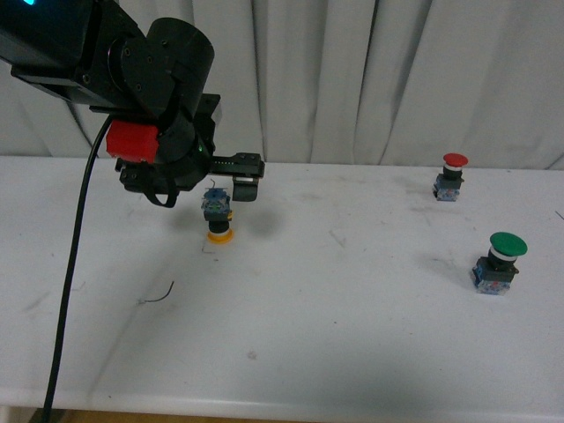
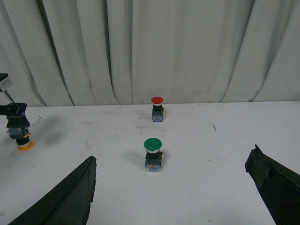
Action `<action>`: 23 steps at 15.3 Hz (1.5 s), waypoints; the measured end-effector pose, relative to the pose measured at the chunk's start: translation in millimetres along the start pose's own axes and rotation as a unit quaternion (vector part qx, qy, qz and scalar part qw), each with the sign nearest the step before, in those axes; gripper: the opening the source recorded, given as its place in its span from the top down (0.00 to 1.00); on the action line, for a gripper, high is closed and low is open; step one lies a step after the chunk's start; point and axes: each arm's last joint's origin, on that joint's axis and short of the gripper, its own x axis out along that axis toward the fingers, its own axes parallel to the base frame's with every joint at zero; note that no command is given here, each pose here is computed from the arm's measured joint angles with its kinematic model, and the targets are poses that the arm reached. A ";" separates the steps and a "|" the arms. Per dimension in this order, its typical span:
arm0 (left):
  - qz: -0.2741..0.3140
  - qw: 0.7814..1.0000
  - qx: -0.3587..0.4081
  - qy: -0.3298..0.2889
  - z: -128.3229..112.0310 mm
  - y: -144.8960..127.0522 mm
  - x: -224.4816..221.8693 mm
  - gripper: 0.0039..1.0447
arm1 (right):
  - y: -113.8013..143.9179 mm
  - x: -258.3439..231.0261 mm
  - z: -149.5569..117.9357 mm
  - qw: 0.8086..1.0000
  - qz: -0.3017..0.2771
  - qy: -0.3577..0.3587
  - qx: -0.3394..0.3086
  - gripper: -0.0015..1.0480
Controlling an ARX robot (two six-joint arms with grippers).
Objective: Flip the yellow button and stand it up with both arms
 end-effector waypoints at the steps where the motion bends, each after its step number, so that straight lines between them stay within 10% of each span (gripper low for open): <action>1: 0.000 1.000 0.000 0.000 -0.1 0.0 0.2 0.06 | 0.0 0.0 0.0 1.000 0.000 0.000 0.000 0.06; 3: -0.001 1.000 0.001 0.001 -0.3 -1.1 0.8 0.06 | 0.0 0.0 0.0 1.000 0.000 0.000 0.000 0.06; 9: -0.010 1.000 -0.005 0.005 0.0 -6.9 2.4 0.69 | 0.0 0.0 0.0 1.000 0.000 0.000 0.000 0.06; 11: -0.019 1.000 -0.005 0.004 0.1 -10.9 1.7 0.71 | 0.0 0.0 0.0 1.000 0.000 0.000 0.000 0.06; 14: -0.224 0.951 -0.155 -0.149 30.7 2.5 -100.6 0.72 | 0.0 0.0 0.0 1.000 0.000 0.000 0.000 0.06; 23: -0.409 0.861 -0.228 -0.200 18.7 -1.8 -142.8 0.72 | 0.0 0.0 0.0 1.000 0.000 0.000 0.000 0.06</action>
